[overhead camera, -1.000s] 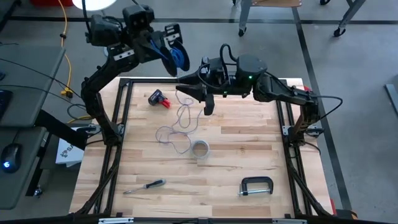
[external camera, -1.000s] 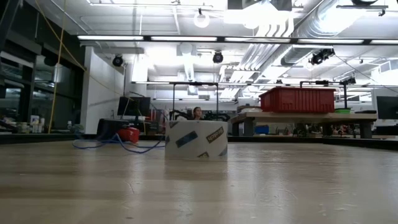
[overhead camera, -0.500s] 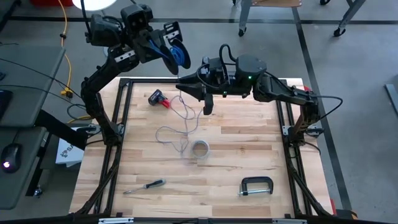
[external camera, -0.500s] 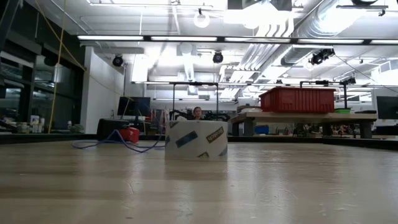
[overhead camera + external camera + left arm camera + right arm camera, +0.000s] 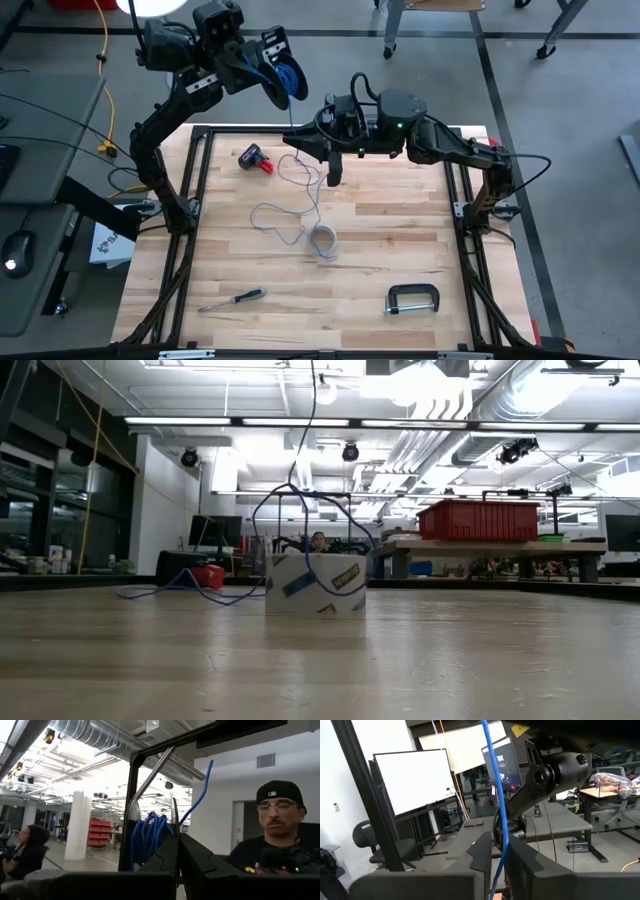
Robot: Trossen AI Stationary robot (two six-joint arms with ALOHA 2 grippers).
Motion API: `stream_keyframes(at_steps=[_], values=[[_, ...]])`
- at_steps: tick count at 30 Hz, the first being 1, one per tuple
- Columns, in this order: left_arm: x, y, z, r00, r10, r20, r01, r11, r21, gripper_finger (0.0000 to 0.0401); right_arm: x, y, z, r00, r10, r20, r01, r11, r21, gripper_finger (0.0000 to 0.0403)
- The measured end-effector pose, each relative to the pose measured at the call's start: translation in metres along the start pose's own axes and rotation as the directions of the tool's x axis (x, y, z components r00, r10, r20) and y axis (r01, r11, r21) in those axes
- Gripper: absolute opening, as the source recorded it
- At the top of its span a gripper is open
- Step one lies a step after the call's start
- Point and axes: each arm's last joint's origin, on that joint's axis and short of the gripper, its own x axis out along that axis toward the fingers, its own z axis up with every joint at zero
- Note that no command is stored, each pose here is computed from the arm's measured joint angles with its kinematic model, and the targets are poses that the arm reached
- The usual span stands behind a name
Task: Coil cords
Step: Coil the blue wire on the spool
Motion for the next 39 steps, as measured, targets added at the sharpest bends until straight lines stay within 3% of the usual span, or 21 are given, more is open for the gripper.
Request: stream_keyframes(at_steps=[4, 16, 19, 24, 34, 39], values=[[0.000, 0.000, 0.000, 1.000, -0.002, -0.003, 0.002, 1.000, -0.002, 0.0000, 0.000, 0.000, 0.000, 1.000, -0.002, 0.001, 0.002, 1.000, 0.006, 0.0037], [0.000, 0.000, -0.001, 1.000, -0.011, -0.019, 0.011, 1.000, -0.007, 0.0000, 0.000, -0.001, 0.000, 1.000, -0.021, 0.005, 0.021, 0.999, -0.031, 0.0086], [0.000, 0.000, -0.001, 1.000, -0.010, -0.019, 0.010, 1.000, -0.001, 0.0000, 0.000, -0.001, 0.000, 1.000, -0.022, 0.005, 0.022, 0.999, -0.036, 0.0074], [-0.006, 0.002, 0.003, 1.000, 0.010, -0.024, -0.010, 1.000, -0.013, 0.0000, 0.000, -0.001, 0.000, 1.000, -0.030, 0.006, 0.031, 0.998, -0.047, 0.0009], [-0.041, 0.010, 0.021, 0.990, 0.133, -0.042, -0.130, 0.989, 0.069, 0.0000, -0.007, 0.007, -0.002, 0.998, -0.009, -0.068, 0.007, 0.999, -0.032, 0.0001], [-0.064, 0.018, 0.027, 0.967, 0.221, -0.126, -0.226, 0.974, -0.026, 0.0000, -0.022, 0.015, 0.009, 0.997, 0.004, -0.072, -0.007, 0.999, -0.042, 0.0001]])
